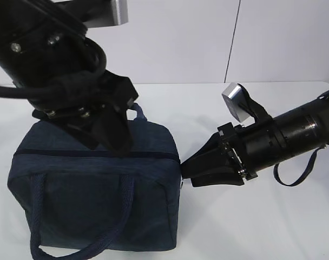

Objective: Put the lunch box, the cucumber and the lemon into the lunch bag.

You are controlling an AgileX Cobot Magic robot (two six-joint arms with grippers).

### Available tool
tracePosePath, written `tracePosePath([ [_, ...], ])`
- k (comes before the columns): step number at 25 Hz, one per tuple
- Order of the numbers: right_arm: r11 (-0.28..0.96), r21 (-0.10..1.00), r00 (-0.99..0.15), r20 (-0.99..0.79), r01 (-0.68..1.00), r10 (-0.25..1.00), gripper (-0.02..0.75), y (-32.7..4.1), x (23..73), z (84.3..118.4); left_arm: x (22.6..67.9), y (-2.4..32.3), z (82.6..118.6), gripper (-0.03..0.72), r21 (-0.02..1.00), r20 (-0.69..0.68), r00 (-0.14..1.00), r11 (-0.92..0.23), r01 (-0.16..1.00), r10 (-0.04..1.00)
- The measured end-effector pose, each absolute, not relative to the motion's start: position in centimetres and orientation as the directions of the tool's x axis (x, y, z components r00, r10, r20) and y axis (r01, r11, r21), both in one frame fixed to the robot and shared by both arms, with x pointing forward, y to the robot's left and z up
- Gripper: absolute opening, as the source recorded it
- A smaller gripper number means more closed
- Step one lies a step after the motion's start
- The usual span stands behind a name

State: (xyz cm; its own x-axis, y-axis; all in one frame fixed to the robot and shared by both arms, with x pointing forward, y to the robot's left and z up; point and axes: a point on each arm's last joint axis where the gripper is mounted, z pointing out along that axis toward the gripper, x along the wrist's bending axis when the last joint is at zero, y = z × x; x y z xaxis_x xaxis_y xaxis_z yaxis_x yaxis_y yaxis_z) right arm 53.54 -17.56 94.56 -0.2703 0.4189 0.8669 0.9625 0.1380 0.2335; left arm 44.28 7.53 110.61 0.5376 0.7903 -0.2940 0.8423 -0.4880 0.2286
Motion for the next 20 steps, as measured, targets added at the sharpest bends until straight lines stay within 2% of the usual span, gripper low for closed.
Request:
tracePosePath([
  [5,0.141,0.226,-0.265,0.865,0.964,0.426,0.333,-17.6,53.5,94.5,44.3,7.5,110.6,0.36,0.229,-0.294,0.538,-0.488,0.842,0.79],
  [10,0.165,0.18,-0.24,0.828,0.97,0.507,0.334,-18.0,53.3,93.6,44.3,7.5,110.6,0.36,0.228,-0.295,0.537,-0.488,0.842,0.79],
  [14,0.177,0.159,-0.23,0.819,0.971,0.526,0.334,-18.1,53.2,93.4,44.3,7.5,110.6,0.36,0.228,-0.295,0.537,-0.488,0.842,0.79],
  [20,0.227,0.197,-0.294,0.767,0.954,0.571,0.334,-18.6,52.5,94.9,44.3,7.5,110.6,0.359,0.228,-0.295,0.537,-0.488,0.842,0.79],
])
